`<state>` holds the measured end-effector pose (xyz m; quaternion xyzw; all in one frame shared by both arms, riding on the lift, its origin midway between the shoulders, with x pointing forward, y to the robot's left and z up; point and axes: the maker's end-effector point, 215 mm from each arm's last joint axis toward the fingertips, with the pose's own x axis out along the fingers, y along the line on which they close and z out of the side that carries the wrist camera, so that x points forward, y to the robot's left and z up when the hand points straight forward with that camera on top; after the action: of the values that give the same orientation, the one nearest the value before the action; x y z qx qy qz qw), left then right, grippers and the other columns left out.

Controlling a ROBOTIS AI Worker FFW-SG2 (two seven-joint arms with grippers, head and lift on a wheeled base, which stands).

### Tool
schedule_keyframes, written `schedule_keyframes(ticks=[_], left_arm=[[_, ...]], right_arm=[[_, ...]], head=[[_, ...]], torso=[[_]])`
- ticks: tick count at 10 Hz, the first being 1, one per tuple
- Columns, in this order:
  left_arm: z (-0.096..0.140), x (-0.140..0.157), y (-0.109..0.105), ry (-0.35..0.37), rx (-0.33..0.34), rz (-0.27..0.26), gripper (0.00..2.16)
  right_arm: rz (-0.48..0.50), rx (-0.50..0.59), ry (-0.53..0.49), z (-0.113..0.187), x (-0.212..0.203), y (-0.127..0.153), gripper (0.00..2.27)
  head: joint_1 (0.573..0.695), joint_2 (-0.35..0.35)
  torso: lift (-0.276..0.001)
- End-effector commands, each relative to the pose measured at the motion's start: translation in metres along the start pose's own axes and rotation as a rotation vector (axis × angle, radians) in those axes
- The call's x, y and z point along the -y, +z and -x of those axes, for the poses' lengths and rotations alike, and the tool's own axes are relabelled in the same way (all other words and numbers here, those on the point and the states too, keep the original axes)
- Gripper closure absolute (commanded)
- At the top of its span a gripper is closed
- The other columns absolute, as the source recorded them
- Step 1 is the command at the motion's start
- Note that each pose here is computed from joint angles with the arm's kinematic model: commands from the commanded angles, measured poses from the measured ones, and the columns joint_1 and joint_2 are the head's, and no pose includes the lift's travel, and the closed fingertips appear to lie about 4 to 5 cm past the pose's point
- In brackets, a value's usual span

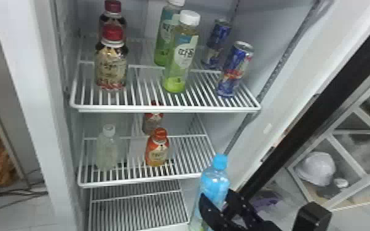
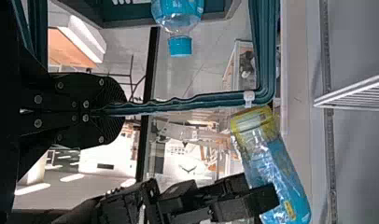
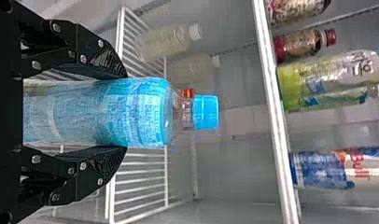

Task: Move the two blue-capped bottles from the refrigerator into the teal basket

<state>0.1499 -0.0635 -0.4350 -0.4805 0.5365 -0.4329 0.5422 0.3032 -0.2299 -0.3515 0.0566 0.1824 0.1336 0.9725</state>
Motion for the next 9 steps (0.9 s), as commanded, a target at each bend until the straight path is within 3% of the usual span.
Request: schedule_keyframes(ticks=[1,5,9], left_arm=[[0.000,0.000,0.001,0.001,0.002,-0.003,1.17],[-0.002,0.005,0.016,-0.007,0.032,-0.025,1.17],[-0.002,0.005,0.016,-0.008,0.031,-0.028,1.17]], right_arm=[[-0.010,-0.044,0.021,0.007,-0.009,-0.003,0.61],[-0.083,-0.221,0.085,0.030,-0.038,-0.039,0.61],[-0.128,-0.328,0.118,0.044,-0.052,-0.061,0.61]], head=[[0.695,-0.350],[0.695,-0.350],[0.695,-0.350]], torso=[[-0.136],[-0.136],[-0.136]])
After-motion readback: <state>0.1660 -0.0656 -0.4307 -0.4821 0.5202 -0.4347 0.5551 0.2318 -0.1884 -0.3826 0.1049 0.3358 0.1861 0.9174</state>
